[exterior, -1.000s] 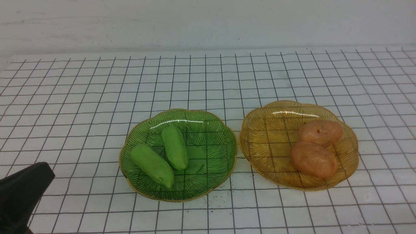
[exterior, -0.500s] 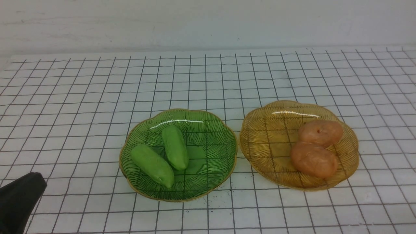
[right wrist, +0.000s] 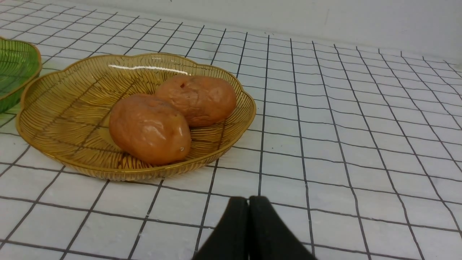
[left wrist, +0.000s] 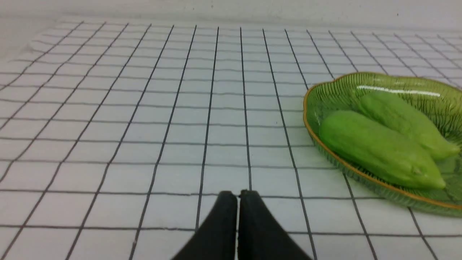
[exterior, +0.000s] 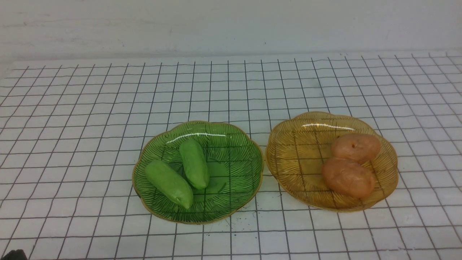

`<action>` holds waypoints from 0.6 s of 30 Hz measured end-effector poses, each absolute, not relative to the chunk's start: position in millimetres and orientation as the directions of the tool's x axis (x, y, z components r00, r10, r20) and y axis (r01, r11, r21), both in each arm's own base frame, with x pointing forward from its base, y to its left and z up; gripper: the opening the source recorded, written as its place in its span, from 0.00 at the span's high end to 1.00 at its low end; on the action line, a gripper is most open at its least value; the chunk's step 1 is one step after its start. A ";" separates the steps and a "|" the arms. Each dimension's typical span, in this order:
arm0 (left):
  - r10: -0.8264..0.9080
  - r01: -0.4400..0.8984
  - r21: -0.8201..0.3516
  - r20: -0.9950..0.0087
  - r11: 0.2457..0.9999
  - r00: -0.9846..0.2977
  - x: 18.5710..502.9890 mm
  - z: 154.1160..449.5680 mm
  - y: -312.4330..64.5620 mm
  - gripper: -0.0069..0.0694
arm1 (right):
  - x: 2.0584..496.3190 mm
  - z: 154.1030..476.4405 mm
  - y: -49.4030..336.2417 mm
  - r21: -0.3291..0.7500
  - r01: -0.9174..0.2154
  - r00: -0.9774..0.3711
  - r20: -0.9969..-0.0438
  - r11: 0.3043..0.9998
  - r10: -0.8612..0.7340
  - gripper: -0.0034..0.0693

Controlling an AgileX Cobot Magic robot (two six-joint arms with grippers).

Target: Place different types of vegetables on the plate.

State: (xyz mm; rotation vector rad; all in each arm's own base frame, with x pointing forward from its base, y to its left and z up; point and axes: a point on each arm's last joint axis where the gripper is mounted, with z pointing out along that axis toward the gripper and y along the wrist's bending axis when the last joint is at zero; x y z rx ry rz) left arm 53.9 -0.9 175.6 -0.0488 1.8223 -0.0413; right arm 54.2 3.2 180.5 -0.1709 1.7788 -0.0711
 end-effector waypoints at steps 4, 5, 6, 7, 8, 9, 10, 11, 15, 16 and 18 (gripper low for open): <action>-0.051 -0.008 -0.051 -0.952 0.999 -0.302 52.6 170.5 -1.3 0.92 | 54.2 180.5 3.2 -0.141 -0.077 -0.205 -0.967 0.987 -0.154 0.97; -0.050 -0.002 -0.051 -0.951 0.999 -0.305 52.5 170.3 -1.7 0.92 | 54.2 180.5 3.2 -0.141 -0.077 -0.205 -0.967 0.987 -0.154 0.97; -0.049 -0.001 -0.051 -0.951 0.999 -0.305 52.5 170.3 -1.7 0.92 | 54.2 180.5 3.2 -0.141 -0.077 -0.205 -0.967 0.987 -0.154 0.97; -0.046 0.006 -0.051 -0.950 0.999 -0.307 52.4 170.1 -2.1 0.92 | 54.2 180.5 3.2 -0.141 -0.077 -0.205 -0.967 0.987 -0.154 0.97; -0.046 0.008 -0.051 -0.951 0.999 -0.307 52.4 170.2 -2.2 0.92 | 54.2 180.5 3.2 -0.141 -0.077 -0.205 -0.967 0.987 -0.154 0.97; -0.045 0.009 -0.051 -0.951 0.999 -0.307 52.4 170.2 -2.2 0.92 | 54.2 180.5 3.2 -0.141 -0.077 -0.205 -0.967 0.987 -0.154 0.97; -0.046 0.009 -0.051 -0.951 0.999 -0.307 52.4 170.2 -2.2 0.92 | 54.2 180.5 3.2 -0.141 -0.077 -0.205 -0.967 0.987 -0.154 0.97; -0.044 0.011 -0.050 -0.951 0.999 -0.307 52.4 170.2 -2.3 0.92 | 54.2 180.5 3.2 -0.141 -0.077 -0.205 -0.967 0.987 -0.154 0.97; -0.044 0.011 -0.050 -0.951 0.999 -0.307 52.4 170.2 -2.3 0.92 | 54.2 180.5 3.2 -0.141 -0.077 -0.205 -0.967 0.987 -0.154 0.97; -0.044 0.011 -0.050 -0.951 0.999 -0.307 52.4 170.2 -2.3 0.92 | 54.2 180.5 3.2 -0.141 -0.077 -0.205 -0.967 0.987 -0.154 0.97; -0.044 0.011 -0.050 -0.951 0.999 -0.307 52.4 170.2 -2.3 0.92 | 54.2 180.5 3.2 -0.141 -0.077 -0.205 -0.967 0.987 -0.154 0.97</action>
